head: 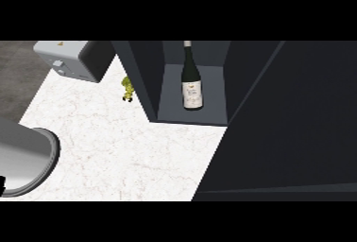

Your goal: Pick up the wine, place it into the cabinet and close the cabinet

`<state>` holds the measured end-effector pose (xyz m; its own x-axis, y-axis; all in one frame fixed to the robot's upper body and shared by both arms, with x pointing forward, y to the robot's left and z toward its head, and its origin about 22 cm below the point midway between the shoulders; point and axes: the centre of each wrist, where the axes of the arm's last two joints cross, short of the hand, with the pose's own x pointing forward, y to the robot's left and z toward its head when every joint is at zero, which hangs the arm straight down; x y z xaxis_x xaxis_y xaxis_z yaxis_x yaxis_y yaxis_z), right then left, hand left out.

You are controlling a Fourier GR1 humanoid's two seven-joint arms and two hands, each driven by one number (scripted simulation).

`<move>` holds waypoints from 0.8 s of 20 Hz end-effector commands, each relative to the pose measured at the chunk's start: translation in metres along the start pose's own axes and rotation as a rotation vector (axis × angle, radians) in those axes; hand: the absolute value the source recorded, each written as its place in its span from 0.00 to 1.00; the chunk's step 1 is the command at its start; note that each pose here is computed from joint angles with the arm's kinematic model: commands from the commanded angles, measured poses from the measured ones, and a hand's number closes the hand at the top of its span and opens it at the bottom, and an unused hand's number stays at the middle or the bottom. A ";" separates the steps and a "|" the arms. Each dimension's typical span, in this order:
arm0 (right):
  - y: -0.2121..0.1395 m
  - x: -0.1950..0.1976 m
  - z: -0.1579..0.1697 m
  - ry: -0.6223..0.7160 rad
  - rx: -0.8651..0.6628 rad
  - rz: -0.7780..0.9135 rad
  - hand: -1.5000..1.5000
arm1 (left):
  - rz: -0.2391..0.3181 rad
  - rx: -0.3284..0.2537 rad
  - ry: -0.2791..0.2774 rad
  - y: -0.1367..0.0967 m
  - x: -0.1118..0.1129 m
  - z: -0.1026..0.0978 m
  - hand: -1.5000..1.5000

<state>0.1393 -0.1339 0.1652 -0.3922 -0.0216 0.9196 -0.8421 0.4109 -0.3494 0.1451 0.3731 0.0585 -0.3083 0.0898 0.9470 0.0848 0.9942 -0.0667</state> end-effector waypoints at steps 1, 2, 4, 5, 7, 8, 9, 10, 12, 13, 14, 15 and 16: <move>0.024 -0.008 -0.042 -0.043 -0.004 -0.136 1.00 | 0.007 -0.020 -0.012 0.004 0.004 -0.003 1.00; 0.021 -0.007 -0.041 -0.047 -0.020 -0.136 1.00 | 0.011 -0.031 0.007 0.006 0.003 0.000 1.00; 0.020 -0.010 -0.044 -0.047 -0.013 -0.124 1.00 | 0.014 -0.025 0.005 0.008 0.003 0.000 1.00; 0.020 -0.011 -0.044 -0.056 -0.019 -0.146 1.00 | 0.021 -0.045 0.001 0.003 0.004 -0.004 1.00; 0.018 -0.013 -0.044 -0.049 -0.030 -0.165 1.00 | 0.021 -0.047 -0.009 0.001 0.002 -0.003 1.00; 0.015 -0.012 -0.042 -0.044 -0.053 -0.167 1.00 | 0.031 -0.036 -0.004 0.003 0.002 -0.002 1.00; 0.016 -0.017 -0.044 -0.046 -0.038 -0.189 1.00 | 0.035 -0.047 -0.012 0.002 0.002 -0.004 1.00; 0.012 -0.019 -0.043 -0.041 -0.068 -0.199 1.00 | 0.015 -0.048 0.005 0.008 0.004 -0.003 1.00; 0.008 -0.018 -0.043 -0.056 -0.075 -0.186 1.00 | 0.037 -0.054 -0.006 0.001 0.005 -0.006 1.00; 0.004 -0.017 -0.043 -0.065 -0.083 -0.176 1.00 | 0.023 -0.049 -0.013 0.006 0.002 -0.005 1.00; 0.002 -0.016 -0.044 -0.062 -0.077 -0.143 1.00 | 0.039 -0.068 -0.005 0.005 0.004 -0.006 1.00; 0.000 -0.016 -0.043 -0.063 -0.086 -0.147 1.00 | 0.039 -0.064 0.006 0.005 0.002 -0.004 1.00; -0.002 -0.018 -0.042 -0.057 -0.101 -0.145 1.00 | 0.044 -0.065 0.002 0.003 0.001 -0.004 1.00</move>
<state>0.1481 -0.1307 0.1588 -0.3499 -0.0888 0.9326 -0.8797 0.3733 -0.2945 0.1488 0.3771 0.0620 -0.3068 0.1232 0.9438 0.1474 0.9858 -0.0807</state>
